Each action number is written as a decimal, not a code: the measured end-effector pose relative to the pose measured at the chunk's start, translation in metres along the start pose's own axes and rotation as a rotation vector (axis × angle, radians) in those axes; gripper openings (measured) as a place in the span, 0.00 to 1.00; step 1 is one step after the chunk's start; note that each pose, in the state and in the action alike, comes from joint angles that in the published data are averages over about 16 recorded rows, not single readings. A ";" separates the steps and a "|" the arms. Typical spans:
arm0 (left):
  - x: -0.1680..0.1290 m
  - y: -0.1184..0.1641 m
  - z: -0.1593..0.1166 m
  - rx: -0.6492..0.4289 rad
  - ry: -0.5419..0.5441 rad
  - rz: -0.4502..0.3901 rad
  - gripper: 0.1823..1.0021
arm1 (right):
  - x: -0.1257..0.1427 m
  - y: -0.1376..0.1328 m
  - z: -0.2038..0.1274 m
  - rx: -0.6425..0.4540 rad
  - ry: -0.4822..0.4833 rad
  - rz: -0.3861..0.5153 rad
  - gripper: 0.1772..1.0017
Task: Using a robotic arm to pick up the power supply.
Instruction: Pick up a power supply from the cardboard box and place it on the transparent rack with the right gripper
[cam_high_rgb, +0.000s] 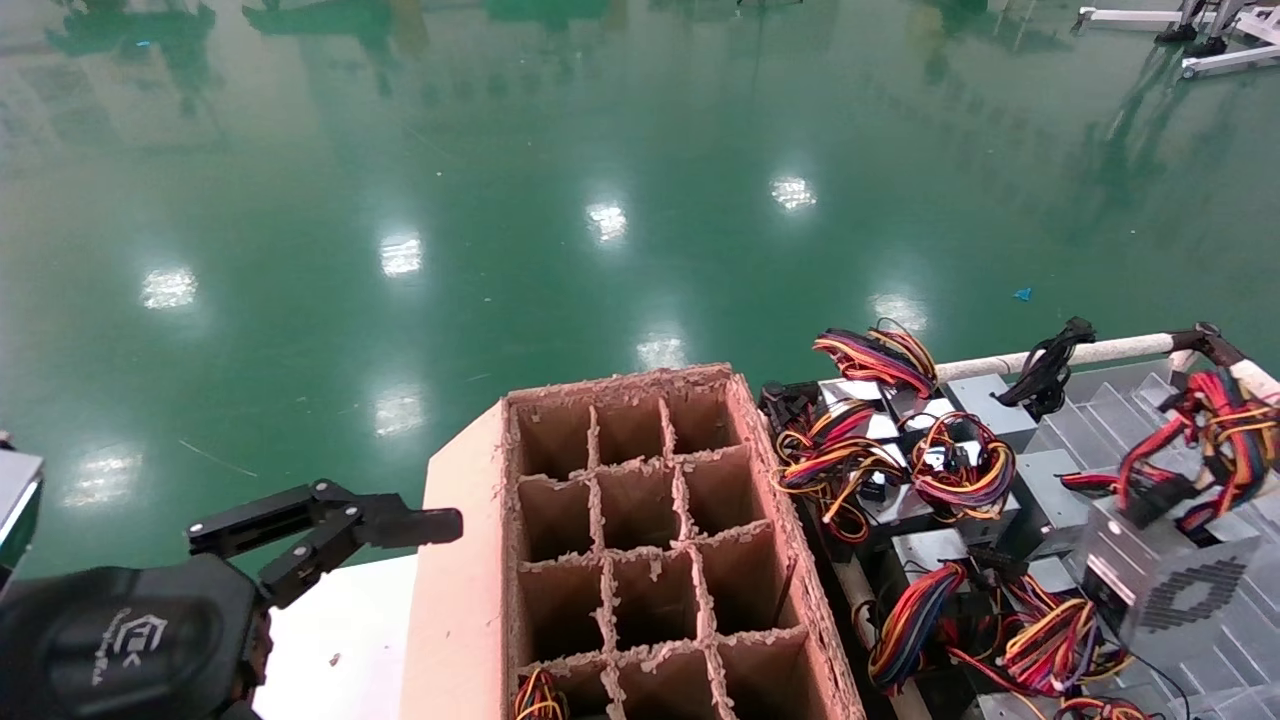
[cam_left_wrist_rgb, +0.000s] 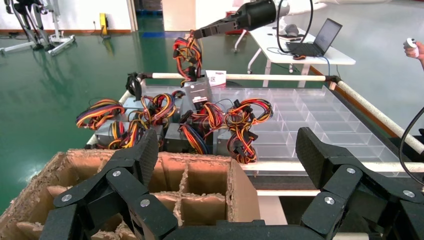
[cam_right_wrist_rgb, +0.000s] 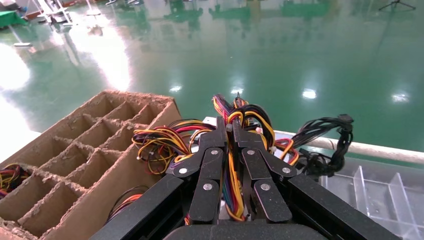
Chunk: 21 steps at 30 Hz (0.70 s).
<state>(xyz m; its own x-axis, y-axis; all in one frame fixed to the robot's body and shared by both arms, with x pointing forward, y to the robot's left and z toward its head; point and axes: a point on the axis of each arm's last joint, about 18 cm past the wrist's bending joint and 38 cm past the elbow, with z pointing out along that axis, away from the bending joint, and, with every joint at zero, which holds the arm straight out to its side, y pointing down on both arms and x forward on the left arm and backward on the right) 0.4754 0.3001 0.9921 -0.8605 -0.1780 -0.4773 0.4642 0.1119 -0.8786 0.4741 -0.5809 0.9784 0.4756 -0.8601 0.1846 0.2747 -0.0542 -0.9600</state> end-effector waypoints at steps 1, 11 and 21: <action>0.000 0.000 0.000 0.000 0.000 0.000 1.00 | 0.000 0.001 0.002 -0.005 -0.004 -0.004 0.02; 0.000 0.000 0.000 0.000 0.000 0.000 1.00 | -0.005 0.011 0.024 -0.059 -0.047 -0.053 0.02; 0.000 0.000 0.000 0.000 0.000 0.000 1.00 | -0.005 0.018 0.028 -0.139 -0.067 -0.114 0.02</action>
<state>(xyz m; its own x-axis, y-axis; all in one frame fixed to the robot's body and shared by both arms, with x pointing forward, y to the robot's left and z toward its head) 0.4754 0.3001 0.9921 -0.8605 -0.1780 -0.4773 0.4642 0.1119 -0.8786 0.5000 -0.5635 0.9666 0.5038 -0.8090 0.3027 0.2138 -0.2228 -0.9512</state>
